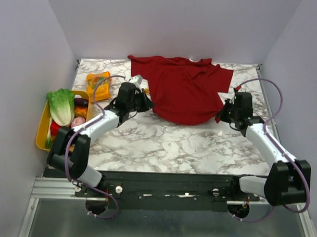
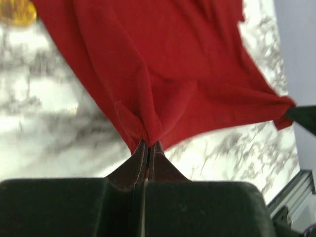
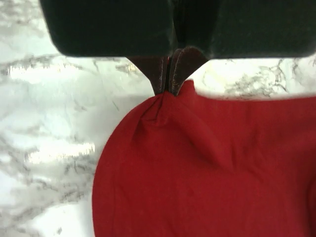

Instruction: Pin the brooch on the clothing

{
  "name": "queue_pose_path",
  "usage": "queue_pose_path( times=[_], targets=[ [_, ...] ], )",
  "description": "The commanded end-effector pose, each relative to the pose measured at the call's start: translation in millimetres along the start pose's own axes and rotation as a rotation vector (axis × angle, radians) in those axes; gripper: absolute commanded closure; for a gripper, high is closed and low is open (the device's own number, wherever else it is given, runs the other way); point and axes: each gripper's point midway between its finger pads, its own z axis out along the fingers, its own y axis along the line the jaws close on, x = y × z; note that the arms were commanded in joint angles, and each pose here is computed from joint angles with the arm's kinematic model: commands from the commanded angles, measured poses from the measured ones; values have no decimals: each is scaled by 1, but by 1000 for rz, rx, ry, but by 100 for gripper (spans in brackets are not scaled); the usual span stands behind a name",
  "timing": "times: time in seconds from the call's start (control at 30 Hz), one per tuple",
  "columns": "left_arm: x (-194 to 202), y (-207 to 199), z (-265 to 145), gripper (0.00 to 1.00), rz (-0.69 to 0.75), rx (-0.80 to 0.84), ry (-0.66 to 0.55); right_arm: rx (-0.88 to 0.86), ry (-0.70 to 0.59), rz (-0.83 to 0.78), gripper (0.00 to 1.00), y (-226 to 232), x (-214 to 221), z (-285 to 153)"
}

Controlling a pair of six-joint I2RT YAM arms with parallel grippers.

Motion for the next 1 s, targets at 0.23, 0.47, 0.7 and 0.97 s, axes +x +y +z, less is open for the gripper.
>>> queue_pose_path(
  times=[0.23,0.47,0.7,0.97],
  targets=[
    [26,-10,-55,100,66,14,-71,106,-30,106,100,-24,26,-43],
    [73,-10,-57,100,72,10,58,152,47,152,99,-37,61,-49],
    [110,-1,-62,100,29,-13,137,193,109,157,100,-45,80,-56],
    [149,16,-74,100,-12,-56,208,238,140,171,100,-53,94,-67]
  ],
)
